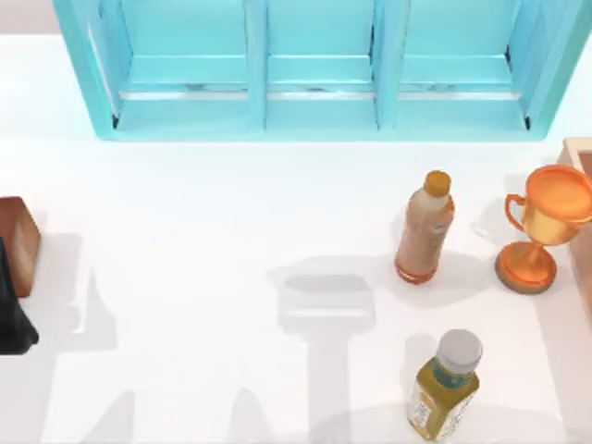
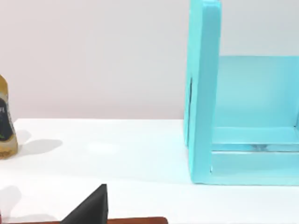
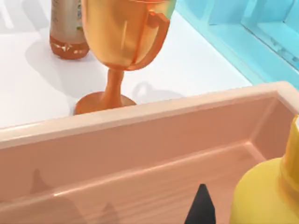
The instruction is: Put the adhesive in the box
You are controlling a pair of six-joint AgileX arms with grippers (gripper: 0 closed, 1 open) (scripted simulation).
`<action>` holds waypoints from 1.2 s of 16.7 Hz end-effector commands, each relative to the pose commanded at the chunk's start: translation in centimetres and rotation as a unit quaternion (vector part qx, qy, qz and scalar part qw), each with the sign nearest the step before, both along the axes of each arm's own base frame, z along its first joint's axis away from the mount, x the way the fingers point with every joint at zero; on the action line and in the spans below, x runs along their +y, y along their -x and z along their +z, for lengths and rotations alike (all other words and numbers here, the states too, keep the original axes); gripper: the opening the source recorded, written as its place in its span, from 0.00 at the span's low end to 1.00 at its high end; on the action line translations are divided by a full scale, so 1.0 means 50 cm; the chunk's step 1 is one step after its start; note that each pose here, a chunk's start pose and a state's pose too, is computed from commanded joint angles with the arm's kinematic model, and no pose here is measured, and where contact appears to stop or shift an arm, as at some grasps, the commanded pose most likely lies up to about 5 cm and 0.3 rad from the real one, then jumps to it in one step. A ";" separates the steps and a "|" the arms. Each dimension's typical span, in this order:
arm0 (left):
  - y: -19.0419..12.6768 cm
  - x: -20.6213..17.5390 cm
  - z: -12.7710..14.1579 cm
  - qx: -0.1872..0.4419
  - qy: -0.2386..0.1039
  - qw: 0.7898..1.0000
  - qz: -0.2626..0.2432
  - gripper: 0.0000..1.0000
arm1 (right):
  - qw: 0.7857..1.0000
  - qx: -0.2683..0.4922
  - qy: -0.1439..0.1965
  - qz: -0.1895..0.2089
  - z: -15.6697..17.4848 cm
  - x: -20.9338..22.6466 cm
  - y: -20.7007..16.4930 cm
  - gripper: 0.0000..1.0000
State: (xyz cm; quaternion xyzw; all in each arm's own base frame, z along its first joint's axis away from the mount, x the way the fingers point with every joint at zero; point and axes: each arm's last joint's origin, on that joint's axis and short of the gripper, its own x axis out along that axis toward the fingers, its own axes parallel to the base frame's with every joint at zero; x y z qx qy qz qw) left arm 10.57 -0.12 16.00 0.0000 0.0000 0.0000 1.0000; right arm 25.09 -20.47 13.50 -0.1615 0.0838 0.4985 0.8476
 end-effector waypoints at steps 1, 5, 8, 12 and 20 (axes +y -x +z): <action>0.000 0.000 0.000 0.000 0.000 1.000 0.000 1.00 | 0.999 0.005 -0.035 -0.033 -0.014 -0.014 0.031 0.00; 0.000 0.000 0.000 0.000 0.000 1.000 0.000 1.00 | 0.983 0.019 -0.127 -0.132 -0.049 -0.042 0.114 0.00; 0.000 0.000 0.000 0.000 0.000 1.000 0.000 1.00 | 0.978 0.022 -0.141 -0.149 -0.054 -0.044 0.127 0.00; 0.000 0.000 0.000 0.000 0.000 1.000 0.000 1.00 | 0.979 0.021 -0.139 -0.146 -0.052 -0.044 0.125 0.00; 0.000 0.000 0.000 0.000 0.000 1.000 0.000 1.00 | 0.984 -0.008 -0.092 -0.154 -0.048 -0.040 0.112 0.00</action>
